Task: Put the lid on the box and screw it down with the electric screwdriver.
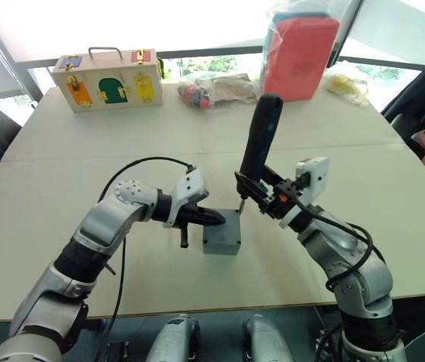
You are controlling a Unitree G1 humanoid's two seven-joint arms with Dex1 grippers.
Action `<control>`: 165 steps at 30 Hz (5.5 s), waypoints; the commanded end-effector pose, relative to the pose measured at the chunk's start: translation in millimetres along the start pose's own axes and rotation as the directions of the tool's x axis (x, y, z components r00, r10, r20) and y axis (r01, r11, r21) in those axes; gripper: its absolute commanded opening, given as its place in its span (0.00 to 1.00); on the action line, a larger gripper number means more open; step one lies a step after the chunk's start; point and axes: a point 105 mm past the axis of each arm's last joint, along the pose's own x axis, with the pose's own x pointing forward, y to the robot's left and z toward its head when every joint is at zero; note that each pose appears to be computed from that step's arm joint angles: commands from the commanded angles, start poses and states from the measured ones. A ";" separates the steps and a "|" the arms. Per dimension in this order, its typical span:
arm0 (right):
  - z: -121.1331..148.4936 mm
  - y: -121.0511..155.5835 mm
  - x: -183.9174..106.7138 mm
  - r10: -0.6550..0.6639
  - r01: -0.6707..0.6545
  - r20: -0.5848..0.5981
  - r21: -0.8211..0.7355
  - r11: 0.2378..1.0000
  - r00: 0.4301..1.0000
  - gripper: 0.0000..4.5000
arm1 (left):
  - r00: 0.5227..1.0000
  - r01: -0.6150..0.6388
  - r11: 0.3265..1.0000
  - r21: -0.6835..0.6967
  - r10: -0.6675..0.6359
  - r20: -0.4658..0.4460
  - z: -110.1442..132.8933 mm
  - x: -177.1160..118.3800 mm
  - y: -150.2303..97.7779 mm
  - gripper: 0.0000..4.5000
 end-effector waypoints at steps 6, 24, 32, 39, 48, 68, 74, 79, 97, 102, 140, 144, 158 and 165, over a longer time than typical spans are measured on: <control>57.6 13.7 0.5 0.057 -0.045 0.181 -0.073 0.996 0.982 0.41 | 1.000 -0.010 1.000 -0.014 0.010 -0.030 -7.7 -0.9 -1.5 0.00; 27.7 14.4 -3.0 0.049 -0.044 0.094 -0.057 0.997 0.994 0.41 | 0.999 -0.016 1.000 -0.007 0.016 -0.032 -6.9 -1.7 1.0 0.00; 16.7 13.5 -4.8 0.054 -0.049 0.057 -0.087 0.995 0.997 0.41 | 0.999 -0.014 1.000 -0.005 0.013 -0.034 -6.7 -1.8 -0.4 0.00; -8.5 14.9 -7.2 0.063 -0.066 -0.047 -0.073 0.995 0.997 0.41 | 0.999 -0.011 1.000 -0.007 0.011 -0.038 -7.3 -1.3 -0.8 0.00; -23.9 9.2 -11.4 0.029 -0.032 -0.077 -0.040 0.999 0.997 0.41 | 0.999 -0.015 1.000 -0.022 0.014 -0.046 -13.1 -0.1 -3.1 0.00; -47.3 9.4 -20.3 0.032 -0.045 -0.177 -0.071 0.996 0.984 0.41 | 0.997 -0.011 0.999 -0.034 0.008 -0.077 -23.9 3.4 -4.4 0.00; -57.0 7.0 -23.1 0.020 -0.037 -0.226 -0.072 0.997 0.974 0.41 | 0.997 -0.007 0.999 -0.035 0.004 -0.078 -25.0 3.9 -5.6 0.00; -57.4 6.7 -23.9 0.021 -0.038 -0.230 -0.072 0.997 0.973 0.41 | 0.997 -0.005 0.999 -0.033 0.002 -0.076 -24.6 5.3 -6.9 0.00; -43.5 6.8 -21.2 0.026 -0.043 -0.193 -0.083 0.996 0.981 0.41 | 0.998 0.004 0.999 -0.039 -0.007 -0.067 -25.4 8.9 -8.0 0.00; -32.9 7.9 -17.9 0.036 -0.052 -0.169 -0.094 0.994 0.985 0.41 | 0.998 0.001 0.999 -0.040 -0.003 -0.066 -25.8 8.5 -6.6 0.00; -17.1 -136.7 -125.3 0.015 0.563 -0.916 0.259 0.784 0.400 0.41 | 0.986 -0.026 0.997 -0.077 0.038 0.164 23.1 -23.0 -28.0 0.00; -23.1 -139.8 -127.7 0.020 0.582 -0.934 0.239 0.777 0.357 0.52 | 0.988 -0.031 0.996 -0.084 0.044 0.150 20.3 -25.5 -30.9 0.00; 20.5 -149.7 -91.3 -0.081 0.456 -0.864 0.181 0.872 0.497 0.98 | 0.970 -0.162 0.979 -0.125 0.181 0.162 21.5 -57.5 -0.5 0.00; 68.5 -104.2 -56.4 0.029 0.095 -0.697 0.139 0.986 0.716 0.98 | 0.958 -0.238 0.955 -0.178 0.261 0.118 0.6 -78.2 17.7 0.00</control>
